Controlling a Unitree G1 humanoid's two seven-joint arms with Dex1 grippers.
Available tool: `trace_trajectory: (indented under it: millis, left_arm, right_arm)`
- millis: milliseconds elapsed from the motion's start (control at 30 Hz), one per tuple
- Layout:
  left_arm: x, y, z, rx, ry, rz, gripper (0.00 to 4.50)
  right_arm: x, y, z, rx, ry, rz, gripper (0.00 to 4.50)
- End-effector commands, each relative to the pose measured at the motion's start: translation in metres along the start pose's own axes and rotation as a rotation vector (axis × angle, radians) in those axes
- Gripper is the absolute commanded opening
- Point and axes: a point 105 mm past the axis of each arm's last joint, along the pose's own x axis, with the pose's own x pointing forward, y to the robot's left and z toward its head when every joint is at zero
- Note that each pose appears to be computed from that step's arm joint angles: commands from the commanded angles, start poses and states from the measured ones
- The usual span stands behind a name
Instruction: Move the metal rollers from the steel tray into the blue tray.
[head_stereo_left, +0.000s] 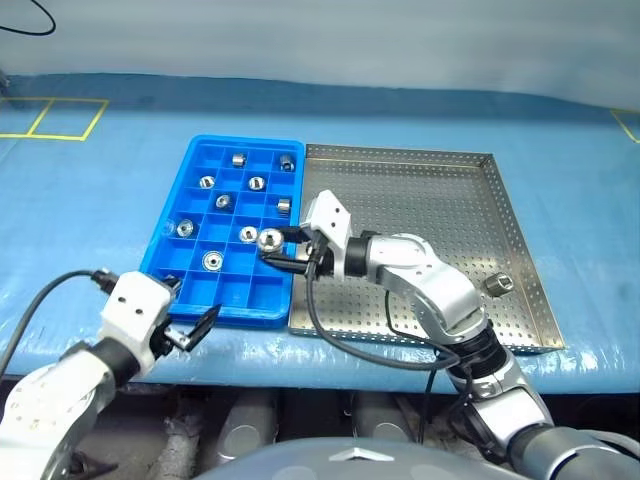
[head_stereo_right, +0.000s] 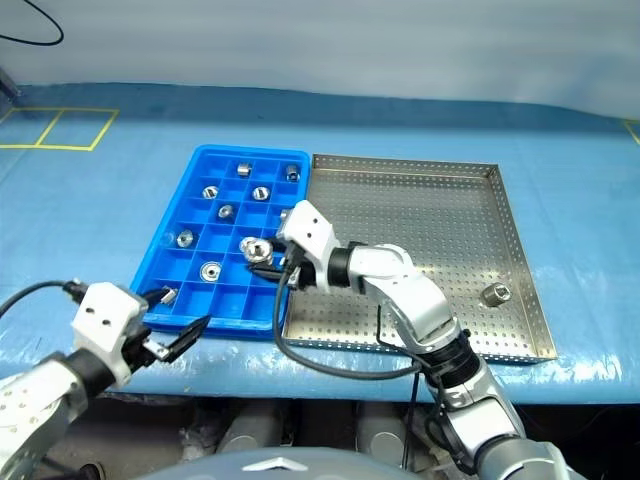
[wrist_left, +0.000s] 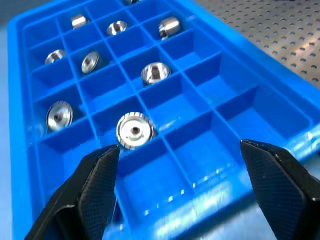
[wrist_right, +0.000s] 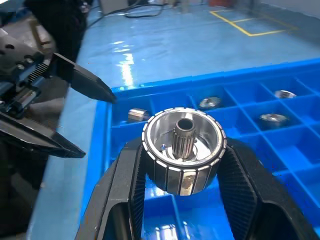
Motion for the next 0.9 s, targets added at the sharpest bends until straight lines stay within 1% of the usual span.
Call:
trace_trajectory:
  millis: [33,233,467,767,800,833,900]
  left_arm:
    - [-0.010,0.000,0.009,0.011,-0.044,0.023,4.19]
    - [-0.006,-0.008,0.013,-0.023,-0.083,0.002,4.19]
    - [-0.006,-0.010,0.015,-0.023,-0.085,0.003,4.19]
    - [-0.002,-0.011,0.019,-0.017,-0.091,-0.005,4.19]
    - [-0.002,-0.011,0.019,-0.016,-0.092,-0.007,4.19]
    - [-0.002,-0.012,0.020,-0.014,-0.094,-0.008,4.19]
    - [-0.001,-0.012,0.020,-0.013,-0.096,-0.010,4.19]
  right_arm:
    - [0.010,0.010,0.010,-0.027,-0.044,0.085,1.69]
    - [0.033,0.006,-0.011,0.025,0.006,0.122,1.69]
    - [0.051,0.006,-0.023,0.062,0.021,0.132,1.69]
    - [0.057,0.003,-0.031,0.105,0.033,0.107,1.69]
    - [0.057,0.003,-0.032,0.103,0.037,0.103,2.42]
    - [0.057,0.002,-0.032,0.097,0.037,0.098,2.67]
    - [0.056,0.001,-0.031,0.084,0.024,0.088,3.31]
